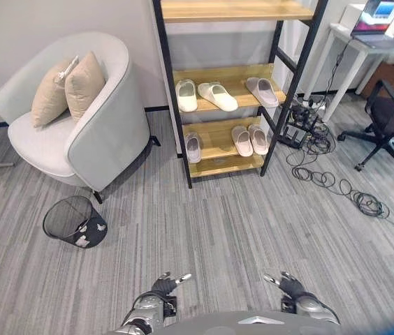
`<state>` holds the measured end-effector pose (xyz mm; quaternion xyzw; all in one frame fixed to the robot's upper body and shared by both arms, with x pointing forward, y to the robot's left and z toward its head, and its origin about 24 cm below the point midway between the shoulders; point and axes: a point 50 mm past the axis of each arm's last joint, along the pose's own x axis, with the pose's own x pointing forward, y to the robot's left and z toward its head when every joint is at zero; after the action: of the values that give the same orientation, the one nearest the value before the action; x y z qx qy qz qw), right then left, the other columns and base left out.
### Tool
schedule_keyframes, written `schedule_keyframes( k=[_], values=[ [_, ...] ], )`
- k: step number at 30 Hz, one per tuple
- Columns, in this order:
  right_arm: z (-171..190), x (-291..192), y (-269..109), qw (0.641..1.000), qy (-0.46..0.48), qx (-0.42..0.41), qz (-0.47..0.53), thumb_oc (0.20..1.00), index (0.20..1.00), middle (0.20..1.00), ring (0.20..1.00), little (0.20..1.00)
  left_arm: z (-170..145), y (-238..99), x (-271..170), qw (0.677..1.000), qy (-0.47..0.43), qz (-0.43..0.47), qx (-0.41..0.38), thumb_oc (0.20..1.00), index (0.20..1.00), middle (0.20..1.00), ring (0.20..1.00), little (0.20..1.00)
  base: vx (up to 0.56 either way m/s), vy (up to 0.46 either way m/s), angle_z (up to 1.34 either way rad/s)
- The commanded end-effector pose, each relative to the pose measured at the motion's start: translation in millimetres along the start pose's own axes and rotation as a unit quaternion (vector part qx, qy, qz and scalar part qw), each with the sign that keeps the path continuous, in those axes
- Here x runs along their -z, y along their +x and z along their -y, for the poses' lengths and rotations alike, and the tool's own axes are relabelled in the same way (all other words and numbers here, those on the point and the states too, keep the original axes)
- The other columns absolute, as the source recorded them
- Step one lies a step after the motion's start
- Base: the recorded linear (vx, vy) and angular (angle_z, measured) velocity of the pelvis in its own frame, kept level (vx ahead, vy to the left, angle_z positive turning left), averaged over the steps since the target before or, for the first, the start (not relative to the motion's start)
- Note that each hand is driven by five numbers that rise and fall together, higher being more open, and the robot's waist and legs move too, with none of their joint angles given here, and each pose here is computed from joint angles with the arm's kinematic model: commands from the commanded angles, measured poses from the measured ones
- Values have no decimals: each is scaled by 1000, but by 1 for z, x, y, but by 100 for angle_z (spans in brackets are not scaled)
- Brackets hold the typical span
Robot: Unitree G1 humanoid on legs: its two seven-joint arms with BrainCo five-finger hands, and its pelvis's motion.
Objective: Arrange the slippers neatly on the shoe rack.
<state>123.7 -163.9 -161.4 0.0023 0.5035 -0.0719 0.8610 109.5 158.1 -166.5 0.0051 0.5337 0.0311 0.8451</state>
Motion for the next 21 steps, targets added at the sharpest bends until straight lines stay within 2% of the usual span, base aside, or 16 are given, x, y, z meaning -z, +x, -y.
schedule_keyframes(
  k=[1,5,8,11,13,16,21],
  values=[
    [22,52,-12,994,6,53,-91,1000,1000,1000,1000,1000,1,-1,8,1000,10,-12,-21,1000,1000,1000,1000,1000,282,-202,45],
    [33,90,-27,983,31,75,-164,1000,1000,1000,1000,1000,-14,-9,42,995,41,-66,-56,1000,1000,1000,1000,1000,205,-226,56],
    [37,106,-36,977,33,82,-193,1000,1000,1000,1000,1000,-29,-18,69,989,17,-110,-97,1000,1000,1000,1000,1000,205,-354,23],
    [40,101,-34,979,37,89,-180,1000,1000,1000,1000,1000,-35,-24,82,983,-25,-136,-117,1000,1000,1000,1000,1000,153,-373,-3],
    [43,86,-27,982,50,97,-154,1000,1000,1000,1000,1000,-28,-21,79,984,-61,-139,-97,1000,1000,1000,1000,1000,95,-374,2],
    [50,79,-24,983,34,110,-145,1000,1000,1000,1000,1000,-11,-15,64,992,-43,-107,-51,1000,1000,1000,1000,1000,59,-242,116],
    [48,79,-24,982,41,116,-141,1000,1000,1000,1000,1000,-13,-13,53,994,-41,-71,-71,1000,1000,1000,1000,1000,183,-3,41]
  ],
)
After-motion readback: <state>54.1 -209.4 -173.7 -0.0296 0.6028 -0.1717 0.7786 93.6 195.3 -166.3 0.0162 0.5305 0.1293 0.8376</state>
